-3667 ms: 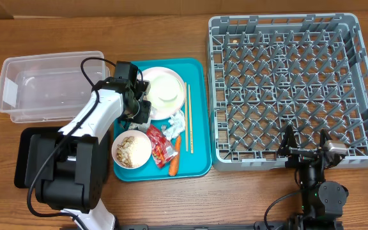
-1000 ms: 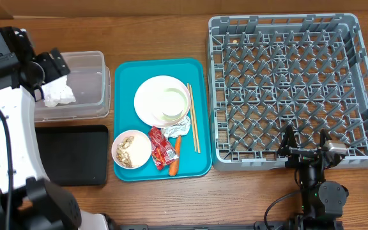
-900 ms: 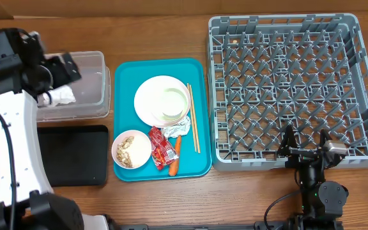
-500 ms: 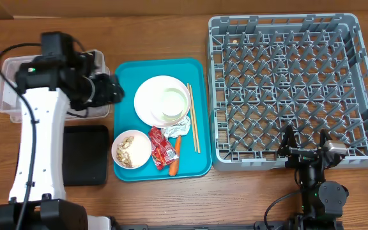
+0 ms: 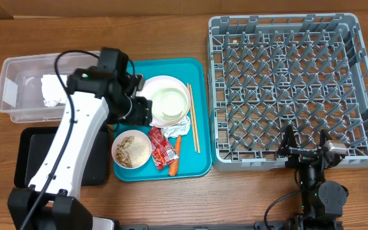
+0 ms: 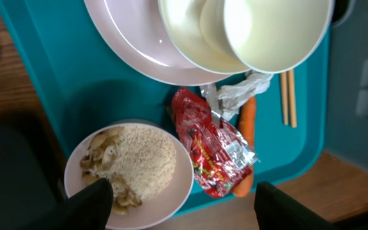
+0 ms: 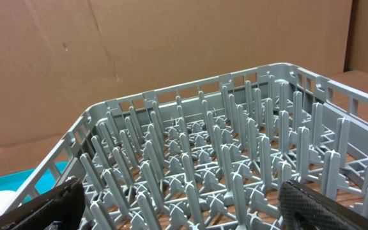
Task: Sort waste into correct bins and load items into the dishwasher
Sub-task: 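Move the left gripper back to the tray and grasp the red wrapper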
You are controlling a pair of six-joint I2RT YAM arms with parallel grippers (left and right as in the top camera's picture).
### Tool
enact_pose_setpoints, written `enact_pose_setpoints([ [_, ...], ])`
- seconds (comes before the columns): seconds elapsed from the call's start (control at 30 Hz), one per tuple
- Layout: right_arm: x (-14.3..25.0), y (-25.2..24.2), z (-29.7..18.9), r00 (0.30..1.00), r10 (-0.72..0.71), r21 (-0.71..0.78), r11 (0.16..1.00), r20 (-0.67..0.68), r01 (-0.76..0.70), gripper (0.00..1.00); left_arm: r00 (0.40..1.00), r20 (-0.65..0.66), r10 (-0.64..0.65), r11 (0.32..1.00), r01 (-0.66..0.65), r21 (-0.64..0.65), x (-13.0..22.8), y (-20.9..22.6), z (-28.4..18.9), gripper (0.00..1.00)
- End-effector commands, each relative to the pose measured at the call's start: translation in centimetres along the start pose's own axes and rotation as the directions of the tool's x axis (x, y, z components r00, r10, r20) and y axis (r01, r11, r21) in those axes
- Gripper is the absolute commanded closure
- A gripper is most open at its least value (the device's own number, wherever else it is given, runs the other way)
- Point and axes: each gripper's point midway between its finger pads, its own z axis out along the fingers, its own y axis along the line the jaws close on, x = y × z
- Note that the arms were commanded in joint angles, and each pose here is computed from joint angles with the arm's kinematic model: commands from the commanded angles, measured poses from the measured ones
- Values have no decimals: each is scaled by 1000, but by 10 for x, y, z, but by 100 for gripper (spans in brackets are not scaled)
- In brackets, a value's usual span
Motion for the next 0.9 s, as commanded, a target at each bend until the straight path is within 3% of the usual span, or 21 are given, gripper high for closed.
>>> enact_pose_setpoints([
  [0.0, 1, 0, 0, 1000, -4, -4, 1000, 5, 4, 0, 999, -22, 27, 999, -28, -18, 9, 6, 23, 28],
  [0.13, 2, 0, 0, 1000, -4, -4, 1000, 4, 4, 0, 999, -6, 37, 999, -37, -14, 9, 9, 42, 34],
  [0.4, 1, 0, 0, 1000, -4, -4, 1000, 5, 4, 0, 999, -9, 38, 999, -38, -14, 18, 15, 72, 29],
  [0.87, 1, 0, 0, 1000, -4, -4, 1000, 5, 4, 0, 995, 66, 76, 997, -75, -12, 13, 18, 98, 34],
])
